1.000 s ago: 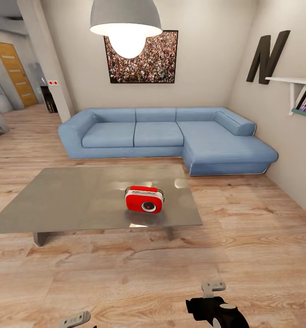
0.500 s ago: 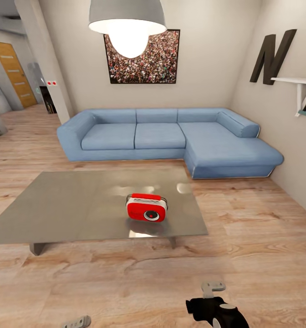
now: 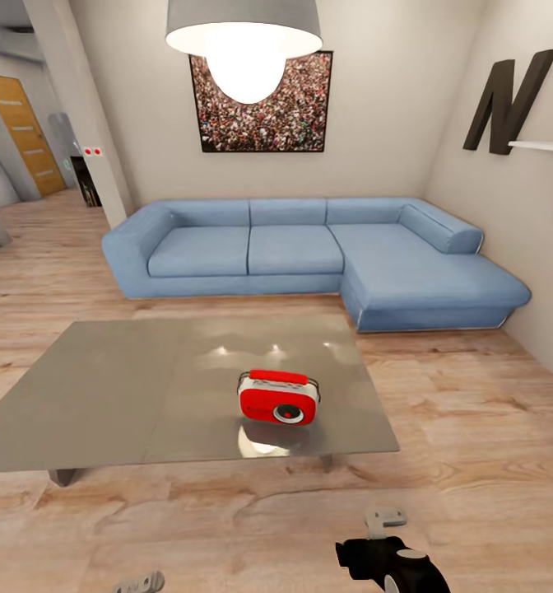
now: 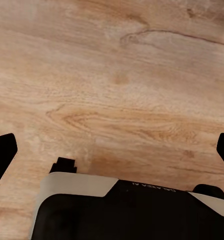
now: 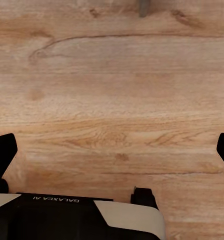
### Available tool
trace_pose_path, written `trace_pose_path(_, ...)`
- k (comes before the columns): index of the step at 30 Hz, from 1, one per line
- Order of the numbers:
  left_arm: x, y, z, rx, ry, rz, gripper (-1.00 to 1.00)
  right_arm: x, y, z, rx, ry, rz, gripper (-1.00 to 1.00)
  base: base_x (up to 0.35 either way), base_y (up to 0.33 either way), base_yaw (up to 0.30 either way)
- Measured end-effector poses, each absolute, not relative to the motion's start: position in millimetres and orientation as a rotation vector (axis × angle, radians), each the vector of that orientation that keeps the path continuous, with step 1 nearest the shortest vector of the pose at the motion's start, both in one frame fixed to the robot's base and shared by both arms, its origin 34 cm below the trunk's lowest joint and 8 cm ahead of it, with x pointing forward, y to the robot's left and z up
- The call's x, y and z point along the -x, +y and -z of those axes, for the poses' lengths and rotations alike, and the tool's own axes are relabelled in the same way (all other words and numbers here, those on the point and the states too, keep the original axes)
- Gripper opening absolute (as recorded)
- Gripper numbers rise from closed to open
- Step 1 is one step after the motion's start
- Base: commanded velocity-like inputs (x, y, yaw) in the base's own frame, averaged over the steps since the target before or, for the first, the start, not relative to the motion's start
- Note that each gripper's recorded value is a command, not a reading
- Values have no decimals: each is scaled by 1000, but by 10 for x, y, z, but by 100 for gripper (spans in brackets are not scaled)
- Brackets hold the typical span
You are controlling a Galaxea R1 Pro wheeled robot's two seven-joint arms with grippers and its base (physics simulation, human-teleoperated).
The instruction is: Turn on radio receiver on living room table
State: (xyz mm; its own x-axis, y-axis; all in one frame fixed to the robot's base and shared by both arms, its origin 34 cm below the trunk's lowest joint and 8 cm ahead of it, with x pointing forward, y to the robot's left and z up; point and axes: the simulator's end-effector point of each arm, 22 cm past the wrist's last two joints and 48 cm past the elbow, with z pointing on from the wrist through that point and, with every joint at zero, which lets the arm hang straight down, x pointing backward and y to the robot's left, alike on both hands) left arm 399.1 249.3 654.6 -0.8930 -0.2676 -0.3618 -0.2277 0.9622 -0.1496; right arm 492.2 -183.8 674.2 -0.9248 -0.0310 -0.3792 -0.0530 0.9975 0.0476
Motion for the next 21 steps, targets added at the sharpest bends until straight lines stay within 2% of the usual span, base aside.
trace_pose_path(21,-3983,2500,-6539,353,2729,140,100,-4917,-1833,-6738,59,2753,-82,100,330,3,0)
